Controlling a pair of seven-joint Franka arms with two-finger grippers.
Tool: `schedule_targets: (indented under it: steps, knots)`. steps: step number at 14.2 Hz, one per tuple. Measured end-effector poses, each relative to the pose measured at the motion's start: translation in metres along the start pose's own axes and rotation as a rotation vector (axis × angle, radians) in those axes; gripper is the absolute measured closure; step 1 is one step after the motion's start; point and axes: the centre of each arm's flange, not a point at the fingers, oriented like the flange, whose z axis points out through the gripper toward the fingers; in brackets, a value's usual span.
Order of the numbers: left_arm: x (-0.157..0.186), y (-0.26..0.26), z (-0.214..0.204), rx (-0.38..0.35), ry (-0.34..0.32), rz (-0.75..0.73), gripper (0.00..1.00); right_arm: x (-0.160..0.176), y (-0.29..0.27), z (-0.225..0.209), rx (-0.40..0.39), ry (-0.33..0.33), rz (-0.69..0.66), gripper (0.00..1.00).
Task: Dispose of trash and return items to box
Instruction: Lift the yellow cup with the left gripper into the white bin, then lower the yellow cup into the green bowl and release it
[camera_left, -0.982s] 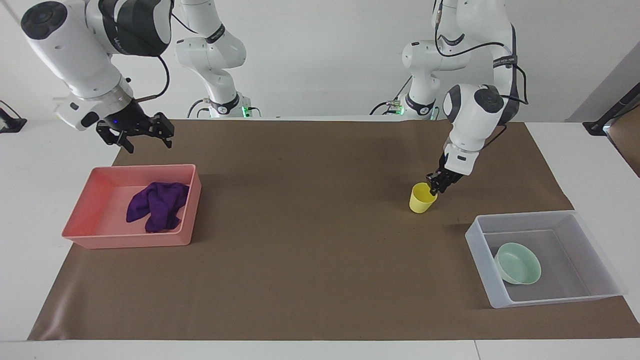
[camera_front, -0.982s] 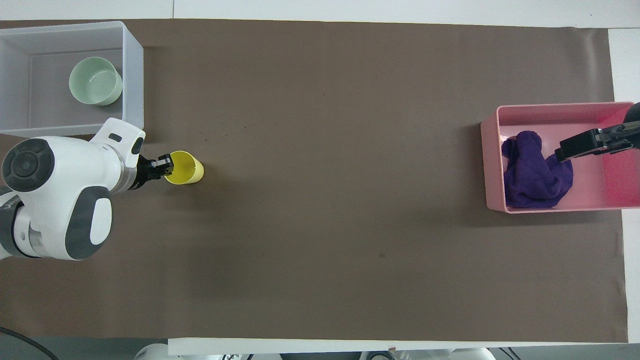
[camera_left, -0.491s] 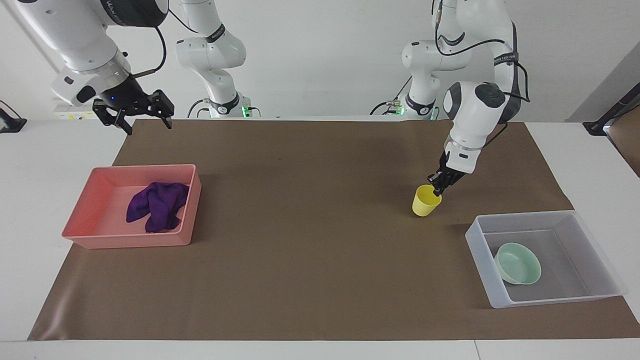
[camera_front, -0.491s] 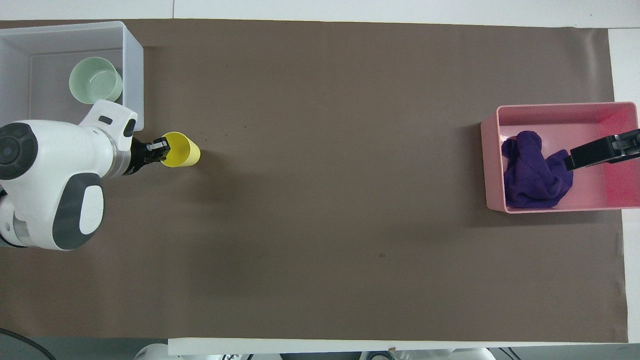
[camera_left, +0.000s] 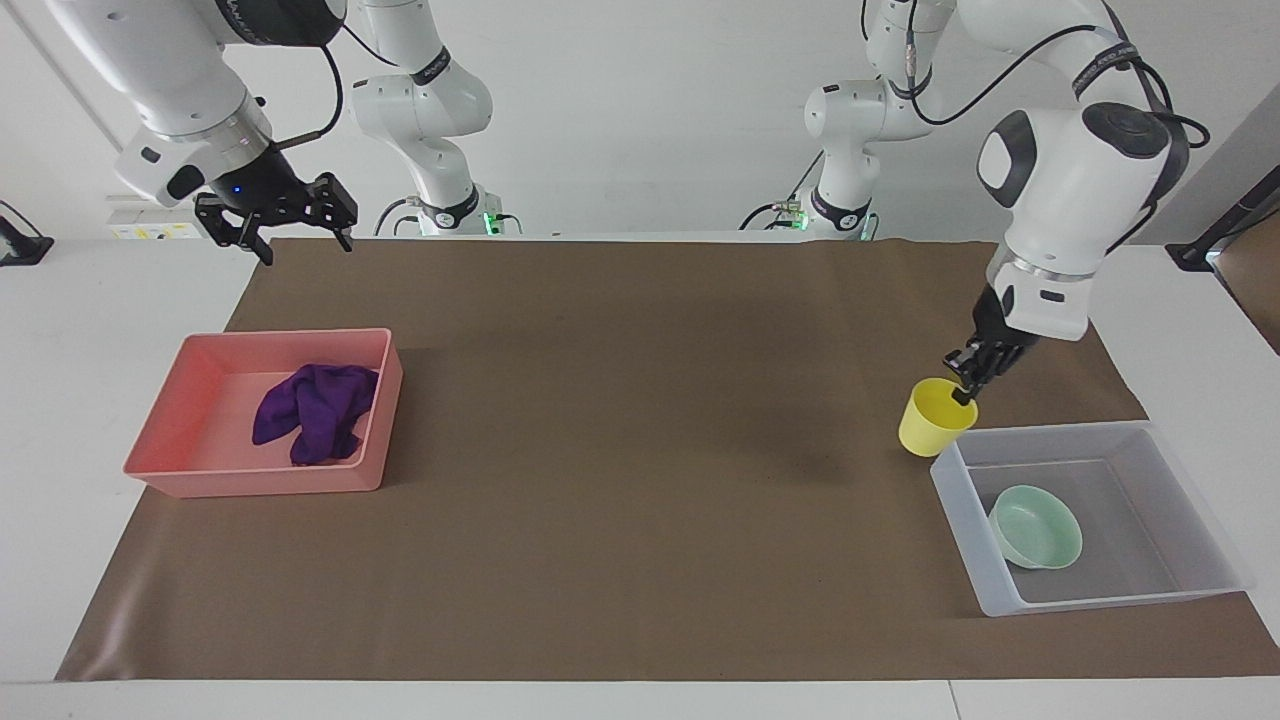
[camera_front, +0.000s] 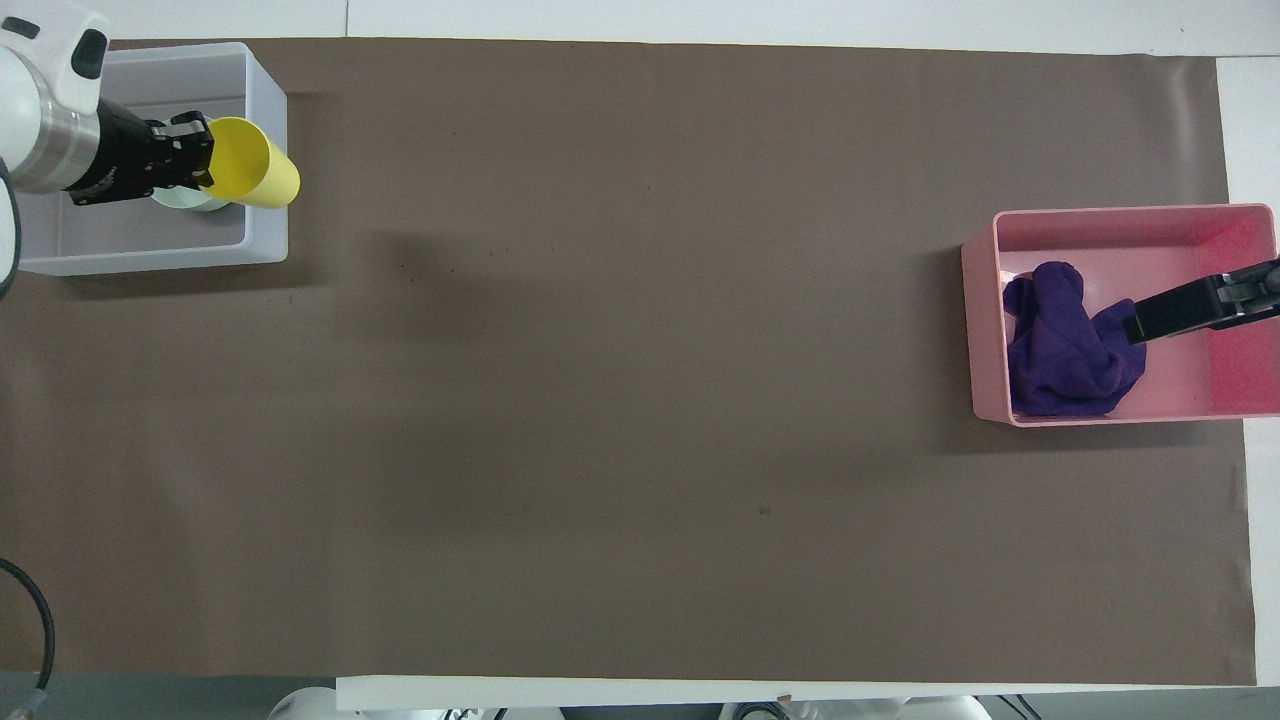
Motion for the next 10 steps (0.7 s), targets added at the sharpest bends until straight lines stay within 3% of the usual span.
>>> schedule_targets:
  steps: [5, 10]
  knots:
    - [0.057, -0.097, 0.033, 0.029, 0.081, 0.086, 0.98, -0.001, 0.002, 0.0, 0.001, 0.0, 0.005, 0.0]
    - [0.068, -0.113, 0.111, 0.036, 0.092, 0.119, 0.98, 0.0, 0.002, 0.0, 0.0, -0.001, 0.003, 0.0]
